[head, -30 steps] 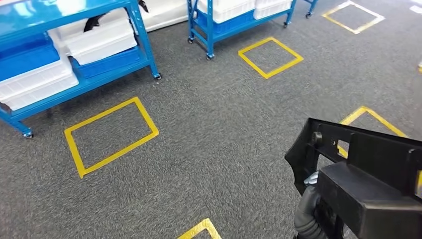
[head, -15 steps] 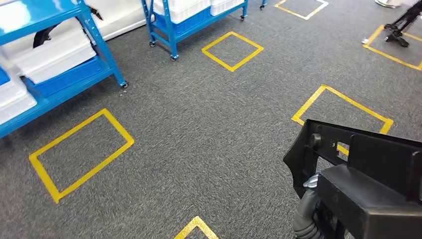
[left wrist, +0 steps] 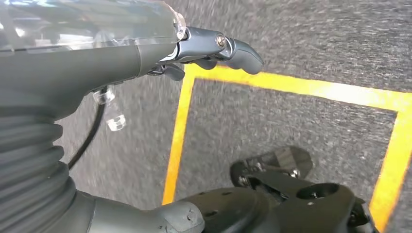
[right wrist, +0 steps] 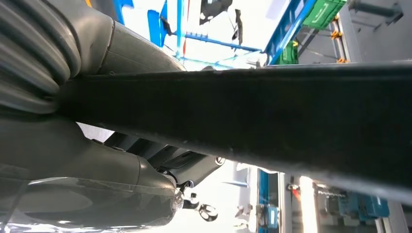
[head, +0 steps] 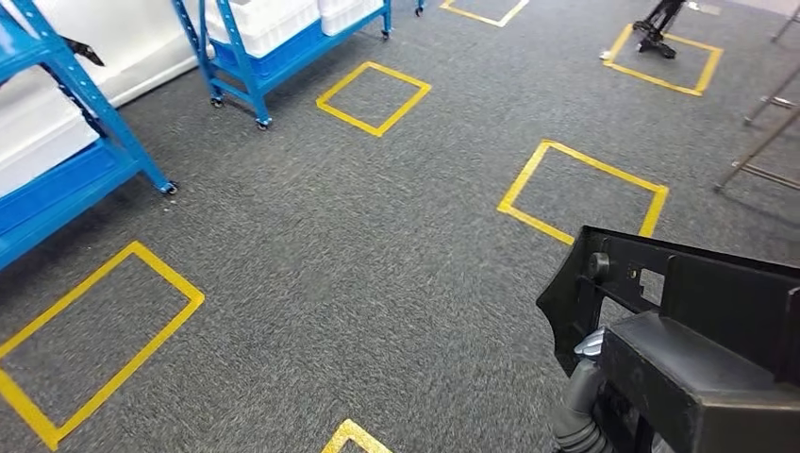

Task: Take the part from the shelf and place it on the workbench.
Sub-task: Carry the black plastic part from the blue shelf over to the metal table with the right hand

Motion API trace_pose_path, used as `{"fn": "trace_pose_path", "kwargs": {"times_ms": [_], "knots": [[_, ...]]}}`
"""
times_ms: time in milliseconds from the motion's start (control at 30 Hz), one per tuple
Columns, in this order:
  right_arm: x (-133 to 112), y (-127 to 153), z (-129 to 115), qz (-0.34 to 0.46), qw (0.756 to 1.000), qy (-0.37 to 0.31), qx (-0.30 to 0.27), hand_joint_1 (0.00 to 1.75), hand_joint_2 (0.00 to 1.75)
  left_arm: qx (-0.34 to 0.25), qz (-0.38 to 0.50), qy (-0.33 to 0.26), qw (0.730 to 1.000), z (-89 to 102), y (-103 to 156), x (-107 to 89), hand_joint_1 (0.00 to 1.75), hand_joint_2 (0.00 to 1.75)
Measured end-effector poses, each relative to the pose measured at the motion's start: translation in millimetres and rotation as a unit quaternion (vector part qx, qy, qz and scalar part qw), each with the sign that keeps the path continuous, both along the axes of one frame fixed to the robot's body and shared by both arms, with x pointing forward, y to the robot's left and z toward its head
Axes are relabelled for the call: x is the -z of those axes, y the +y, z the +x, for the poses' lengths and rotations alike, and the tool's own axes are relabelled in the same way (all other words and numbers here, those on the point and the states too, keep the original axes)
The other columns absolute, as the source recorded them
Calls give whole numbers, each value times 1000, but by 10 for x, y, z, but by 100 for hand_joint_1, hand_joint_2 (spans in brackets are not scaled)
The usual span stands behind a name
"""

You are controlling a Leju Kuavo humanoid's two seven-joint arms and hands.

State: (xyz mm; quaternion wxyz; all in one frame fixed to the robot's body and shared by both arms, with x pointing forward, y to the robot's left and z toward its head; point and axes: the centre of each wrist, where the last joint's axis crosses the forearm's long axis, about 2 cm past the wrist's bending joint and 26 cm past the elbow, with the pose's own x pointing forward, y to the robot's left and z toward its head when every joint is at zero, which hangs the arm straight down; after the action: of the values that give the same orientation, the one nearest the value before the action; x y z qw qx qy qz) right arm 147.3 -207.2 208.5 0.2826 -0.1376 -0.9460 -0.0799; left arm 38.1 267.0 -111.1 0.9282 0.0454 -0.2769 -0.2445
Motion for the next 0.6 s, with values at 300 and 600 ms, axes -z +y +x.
{"fn": "trace_pose_path", "kwargs": {"times_ms": [300,600], "knots": [[-10,-7,19,2,1000,0,0,175,175,25,-1,-8,1000,0,-18,-1,0,175],[1,-23,6,-5,1000,5,9,175,175,40,1,-5,999,33,-14,-4,0,175]]}}
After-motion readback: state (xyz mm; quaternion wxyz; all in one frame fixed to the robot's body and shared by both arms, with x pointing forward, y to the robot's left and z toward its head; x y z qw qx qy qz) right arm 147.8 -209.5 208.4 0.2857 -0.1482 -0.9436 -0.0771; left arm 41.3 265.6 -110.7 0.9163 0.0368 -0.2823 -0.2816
